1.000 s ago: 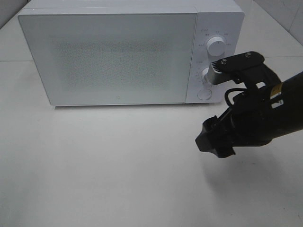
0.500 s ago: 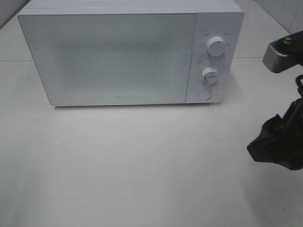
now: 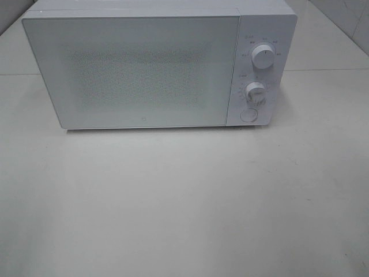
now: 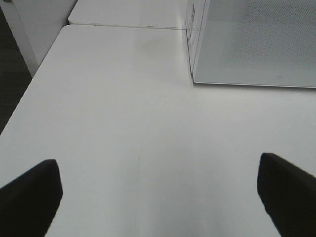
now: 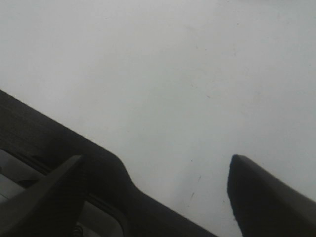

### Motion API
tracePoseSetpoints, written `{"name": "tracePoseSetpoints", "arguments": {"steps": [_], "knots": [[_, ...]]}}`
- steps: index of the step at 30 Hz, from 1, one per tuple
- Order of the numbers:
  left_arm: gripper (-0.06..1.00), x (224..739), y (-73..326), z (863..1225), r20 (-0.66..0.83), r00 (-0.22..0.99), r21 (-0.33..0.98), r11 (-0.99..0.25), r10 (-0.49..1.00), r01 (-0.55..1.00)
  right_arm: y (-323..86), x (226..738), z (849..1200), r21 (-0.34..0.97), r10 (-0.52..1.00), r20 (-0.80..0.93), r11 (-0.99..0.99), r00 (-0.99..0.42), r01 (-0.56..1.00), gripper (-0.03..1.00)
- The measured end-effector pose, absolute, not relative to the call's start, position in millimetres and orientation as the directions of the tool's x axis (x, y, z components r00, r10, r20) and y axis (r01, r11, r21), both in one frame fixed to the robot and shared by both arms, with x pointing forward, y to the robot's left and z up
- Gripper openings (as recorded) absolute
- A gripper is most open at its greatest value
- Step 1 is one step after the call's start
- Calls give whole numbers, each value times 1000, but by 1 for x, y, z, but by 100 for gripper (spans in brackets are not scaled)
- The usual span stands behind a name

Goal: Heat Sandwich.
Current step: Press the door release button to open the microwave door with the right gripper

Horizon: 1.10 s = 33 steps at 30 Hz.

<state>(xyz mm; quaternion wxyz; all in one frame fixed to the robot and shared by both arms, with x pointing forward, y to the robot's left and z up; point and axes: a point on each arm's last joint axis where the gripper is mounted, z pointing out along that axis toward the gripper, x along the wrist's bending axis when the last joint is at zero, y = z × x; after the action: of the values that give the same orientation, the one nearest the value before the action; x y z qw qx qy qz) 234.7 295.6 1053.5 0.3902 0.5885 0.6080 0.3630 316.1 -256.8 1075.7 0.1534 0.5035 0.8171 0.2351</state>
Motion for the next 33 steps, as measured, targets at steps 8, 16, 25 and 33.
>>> {"name": "tracePoseSetpoints", "arguments": {"steps": [8,16,25,33], "knots": [[99,235,296,1054,-47,-3,901,44,999,432,-277,294,1081,598,931,-13,299,-364,744,76],[99,235,296,1054,-47,-3,901,44,999,432,-297,270,1063,668,980,-17,161,-201,726,76],[99,235,296,1054,-47,-3,901,44,999,432,-307,249,1048,776,999,-7,32,-43,630,76],[99,235,296,1054,-47,-3,901,44,999,432,-310,229,1048,856,1000,9,-20,24,517,76]]}}
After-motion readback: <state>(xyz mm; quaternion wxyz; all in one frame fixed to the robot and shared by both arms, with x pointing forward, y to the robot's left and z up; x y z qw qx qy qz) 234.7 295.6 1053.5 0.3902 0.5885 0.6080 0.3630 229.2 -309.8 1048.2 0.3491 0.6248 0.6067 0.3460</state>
